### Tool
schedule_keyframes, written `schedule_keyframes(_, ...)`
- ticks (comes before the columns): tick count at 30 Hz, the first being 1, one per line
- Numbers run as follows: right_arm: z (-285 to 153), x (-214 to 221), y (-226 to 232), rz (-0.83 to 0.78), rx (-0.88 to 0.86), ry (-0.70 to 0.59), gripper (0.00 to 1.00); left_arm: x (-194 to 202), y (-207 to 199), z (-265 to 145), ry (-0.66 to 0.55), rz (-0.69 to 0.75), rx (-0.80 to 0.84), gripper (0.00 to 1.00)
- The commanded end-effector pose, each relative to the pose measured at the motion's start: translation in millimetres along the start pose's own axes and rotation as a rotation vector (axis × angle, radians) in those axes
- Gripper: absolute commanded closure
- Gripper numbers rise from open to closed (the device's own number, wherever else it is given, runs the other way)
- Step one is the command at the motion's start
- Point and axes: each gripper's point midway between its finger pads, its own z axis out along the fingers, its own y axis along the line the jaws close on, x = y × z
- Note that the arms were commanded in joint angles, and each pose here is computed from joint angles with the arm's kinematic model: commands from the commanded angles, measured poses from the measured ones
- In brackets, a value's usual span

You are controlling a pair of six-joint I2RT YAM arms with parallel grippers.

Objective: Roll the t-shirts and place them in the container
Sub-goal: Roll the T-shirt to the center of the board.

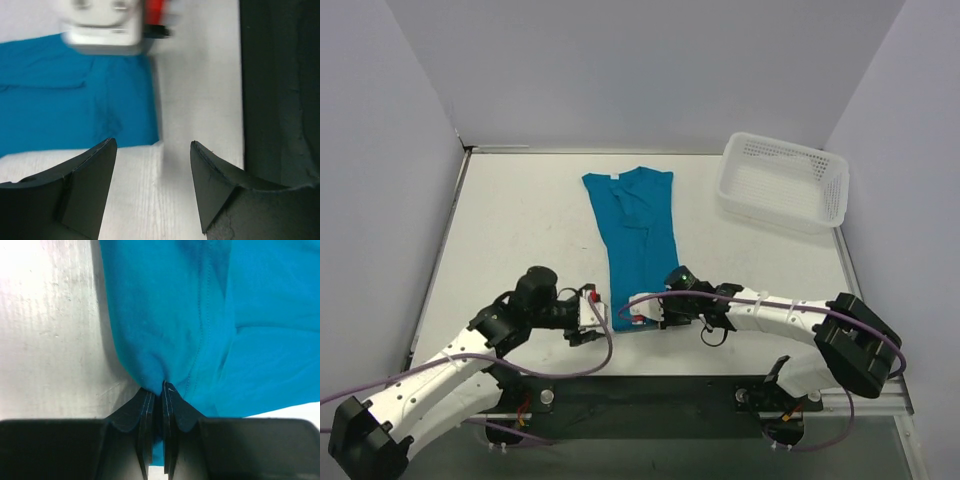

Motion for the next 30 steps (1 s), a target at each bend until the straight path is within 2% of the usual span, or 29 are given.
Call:
schedule_keyframes(1,-15,-17,15,0.151,-0.141,-0.060,0.95,-6,-8,20,-0.036,0.206,-0.007,0.29)
schedule_keyframes(5,-19,-18,18,0.208,-0.156,-0.069,0.95,-6,-25,38,-0.059,0.288,-0.013,0.29)
schedule_keyframes(7,-21,-20,18,0.222,-0.161,-0.071,0.95,2,-24,45,-0.020,0.326,-0.046,0.29)
schedule_keyframes(8,-22,-20,18,0.232,-0.167,-0.071,0.96,-6,-28,52,-0.055,0.363,-0.063,0.29)
schedule_keyframes(10,-23,-20,19,0.251,-0.176,-0.070,0.96,2,-19,58,-0.008,0.379,-0.132,0.29)
schedule_keyframes(11,-23,-20,17,0.257,-0.178,-0.073,0.96,-2,-17,61,-0.022,0.395,-0.154,0.29)
schedule_keyframes(18,-26,-21,11,0.310,-0.193,-0.087,0.96,14,-7,76,0.038,0.498,-0.225,0.31)
schedule_keyframes(22,-28,-21,14,0.318,-0.212,-0.092,0.96,27,-6,84,0.083,0.550,-0.230,0.40)
schedule_keyframes(25,-30,-22,16,0.310,-0.226,-0.099,0.96,21,0,84,0.066,0.561,-0.267,0.46)
schedule_keyframes(26,-29,-22,16,0.309,-0.229,-0.100,0.96,20,-1,85,0.064,0.563,-0.259,0.54)
schedule_keyframes(28,-30,-22,18,0.313,-0.238,-0.097,0.96,20,-1,84,0.077,0.548,-0.246,0.61)
schedule_keyframes(30,-30,-23,18,0.316,-0.245,-0.099,0.96,26,-6,85,0.109,0.530,-0.210,0.73)
